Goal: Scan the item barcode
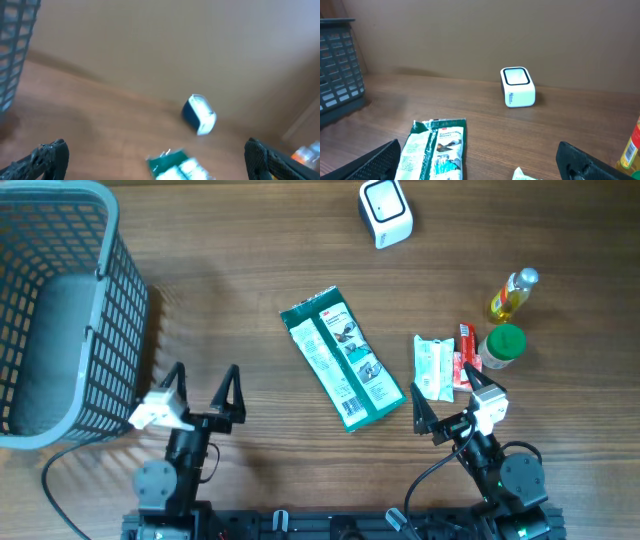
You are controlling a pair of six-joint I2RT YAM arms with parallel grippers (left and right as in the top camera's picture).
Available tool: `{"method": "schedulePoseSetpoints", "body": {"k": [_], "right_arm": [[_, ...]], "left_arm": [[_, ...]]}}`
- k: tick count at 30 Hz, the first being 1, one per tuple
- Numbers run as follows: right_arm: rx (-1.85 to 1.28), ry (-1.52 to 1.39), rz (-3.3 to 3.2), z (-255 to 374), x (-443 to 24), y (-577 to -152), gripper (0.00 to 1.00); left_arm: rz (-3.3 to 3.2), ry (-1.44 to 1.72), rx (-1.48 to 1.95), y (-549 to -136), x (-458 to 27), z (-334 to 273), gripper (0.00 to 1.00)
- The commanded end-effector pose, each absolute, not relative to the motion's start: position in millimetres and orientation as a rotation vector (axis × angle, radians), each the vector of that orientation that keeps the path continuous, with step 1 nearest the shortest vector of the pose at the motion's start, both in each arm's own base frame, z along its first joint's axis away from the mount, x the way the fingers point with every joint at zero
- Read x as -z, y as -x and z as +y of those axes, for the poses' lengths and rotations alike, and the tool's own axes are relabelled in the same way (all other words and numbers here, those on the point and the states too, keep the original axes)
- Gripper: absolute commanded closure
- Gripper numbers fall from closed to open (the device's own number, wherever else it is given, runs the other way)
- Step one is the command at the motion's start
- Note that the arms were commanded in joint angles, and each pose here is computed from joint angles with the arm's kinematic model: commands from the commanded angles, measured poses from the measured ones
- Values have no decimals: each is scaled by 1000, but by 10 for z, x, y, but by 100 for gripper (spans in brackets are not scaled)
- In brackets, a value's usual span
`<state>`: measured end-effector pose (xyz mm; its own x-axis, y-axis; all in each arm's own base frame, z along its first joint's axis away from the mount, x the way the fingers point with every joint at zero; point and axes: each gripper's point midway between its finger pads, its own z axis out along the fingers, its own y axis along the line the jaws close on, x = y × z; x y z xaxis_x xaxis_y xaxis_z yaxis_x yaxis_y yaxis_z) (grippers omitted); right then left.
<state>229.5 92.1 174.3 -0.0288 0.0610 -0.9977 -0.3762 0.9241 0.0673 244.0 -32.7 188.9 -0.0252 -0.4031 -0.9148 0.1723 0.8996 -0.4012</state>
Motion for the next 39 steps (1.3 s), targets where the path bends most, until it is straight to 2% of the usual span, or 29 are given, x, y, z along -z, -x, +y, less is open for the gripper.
{"method": "schedulePoseSetpoints", "body": {"k": [1,7,39], "right_arm": [[-349,223,1558,879,-1766,-2307,0],[-349,224,1558,879,-1766,-2307,0],[-348,224,1563,880,-1755,-2309,0]], "left_arm": [[1608,66,303,-2445,-1674,-298,0],[1629,-173,89,-2438,-1585,-314,0],[1629,-173,89,-2439,-1587,-314,0]]}}
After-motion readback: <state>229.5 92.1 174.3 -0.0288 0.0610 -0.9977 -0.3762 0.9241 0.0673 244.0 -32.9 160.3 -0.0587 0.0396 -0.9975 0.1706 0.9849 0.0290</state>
